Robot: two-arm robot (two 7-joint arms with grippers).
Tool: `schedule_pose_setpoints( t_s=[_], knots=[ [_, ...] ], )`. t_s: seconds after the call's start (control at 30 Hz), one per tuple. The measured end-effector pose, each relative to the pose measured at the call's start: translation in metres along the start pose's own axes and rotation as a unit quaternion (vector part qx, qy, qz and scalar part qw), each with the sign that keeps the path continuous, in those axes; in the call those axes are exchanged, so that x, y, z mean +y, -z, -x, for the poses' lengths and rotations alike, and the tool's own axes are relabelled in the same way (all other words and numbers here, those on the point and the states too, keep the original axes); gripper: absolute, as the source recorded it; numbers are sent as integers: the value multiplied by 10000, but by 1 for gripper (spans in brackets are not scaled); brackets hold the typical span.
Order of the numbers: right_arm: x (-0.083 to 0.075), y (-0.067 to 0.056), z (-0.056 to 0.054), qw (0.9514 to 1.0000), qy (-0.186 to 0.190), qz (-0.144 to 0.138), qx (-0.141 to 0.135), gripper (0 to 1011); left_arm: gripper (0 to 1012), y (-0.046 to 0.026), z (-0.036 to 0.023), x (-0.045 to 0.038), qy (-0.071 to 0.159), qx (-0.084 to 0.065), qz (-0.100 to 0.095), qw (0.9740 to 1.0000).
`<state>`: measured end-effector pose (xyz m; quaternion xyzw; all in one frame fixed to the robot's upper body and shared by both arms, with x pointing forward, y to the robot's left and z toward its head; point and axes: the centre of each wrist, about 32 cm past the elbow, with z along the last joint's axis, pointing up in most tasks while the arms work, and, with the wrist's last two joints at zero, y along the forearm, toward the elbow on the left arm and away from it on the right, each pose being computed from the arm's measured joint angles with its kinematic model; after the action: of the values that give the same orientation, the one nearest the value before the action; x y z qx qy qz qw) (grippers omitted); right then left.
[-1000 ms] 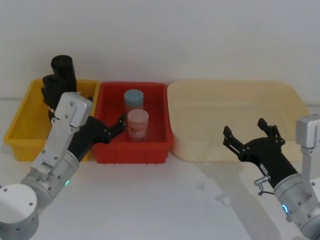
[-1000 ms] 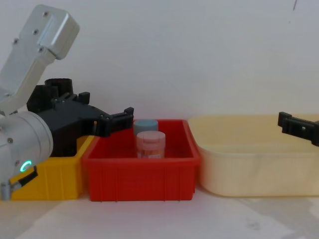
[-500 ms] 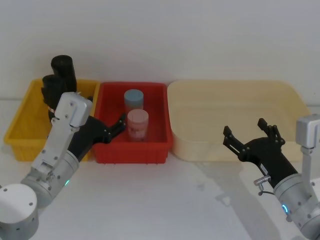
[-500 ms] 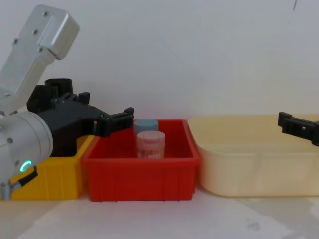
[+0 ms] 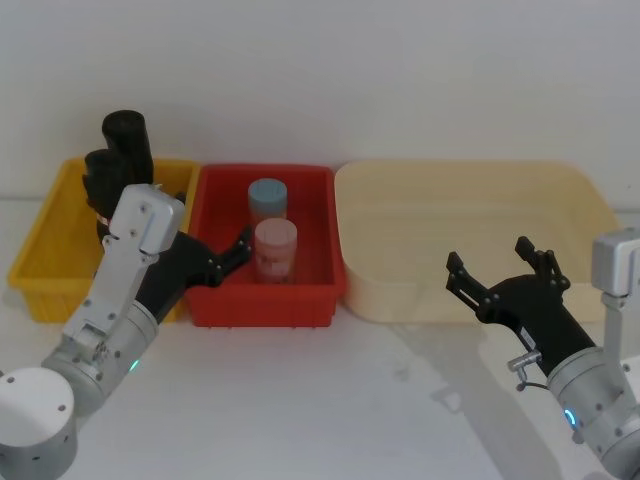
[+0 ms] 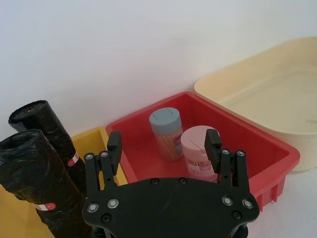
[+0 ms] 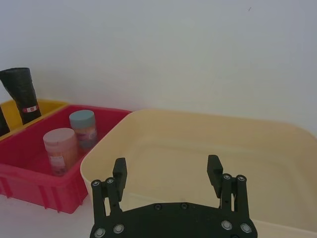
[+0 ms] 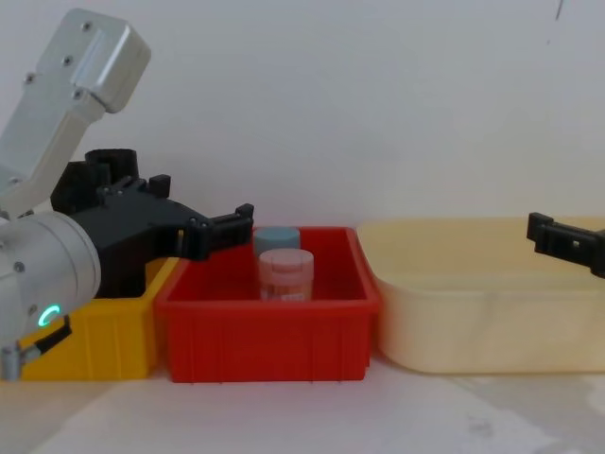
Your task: Pick up the garbage bag with the one hand and transfer it to the other hand.
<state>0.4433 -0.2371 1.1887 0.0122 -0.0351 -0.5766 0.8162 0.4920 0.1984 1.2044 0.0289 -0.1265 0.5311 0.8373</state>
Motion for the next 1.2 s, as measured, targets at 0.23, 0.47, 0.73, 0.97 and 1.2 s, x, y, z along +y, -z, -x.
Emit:
schedule_pose_setpoints(
  t_s=[0.23, 0.47, 0.73, 0.97, 1.2],
  knots=[
    [0, 0, 0, 10000, 0, 0, 0, 1000, 1001, 0, 0, 0, 0, 0, 0, 10000],
    [0, 0, 0, 10000, 0, 0, 0, 1000, 1001, 0, 0, 0, 0, 0, 0, 10000],
    [0, 0, 0, 10000, 0, 0, 0, 999, 1001, 0, 0, 0, 0, 0, 0, 10000],
    [0, 0, 0, 10000, 0, 0, 0, 1000, 1001, 0, 0, 0, 0, 0, 1, 10000],
    [0, 0, 0, 10000, 0, 0, 0, 999, 1001, 0, 0, 0, 0, 0, 1, 10000]
  ],
)
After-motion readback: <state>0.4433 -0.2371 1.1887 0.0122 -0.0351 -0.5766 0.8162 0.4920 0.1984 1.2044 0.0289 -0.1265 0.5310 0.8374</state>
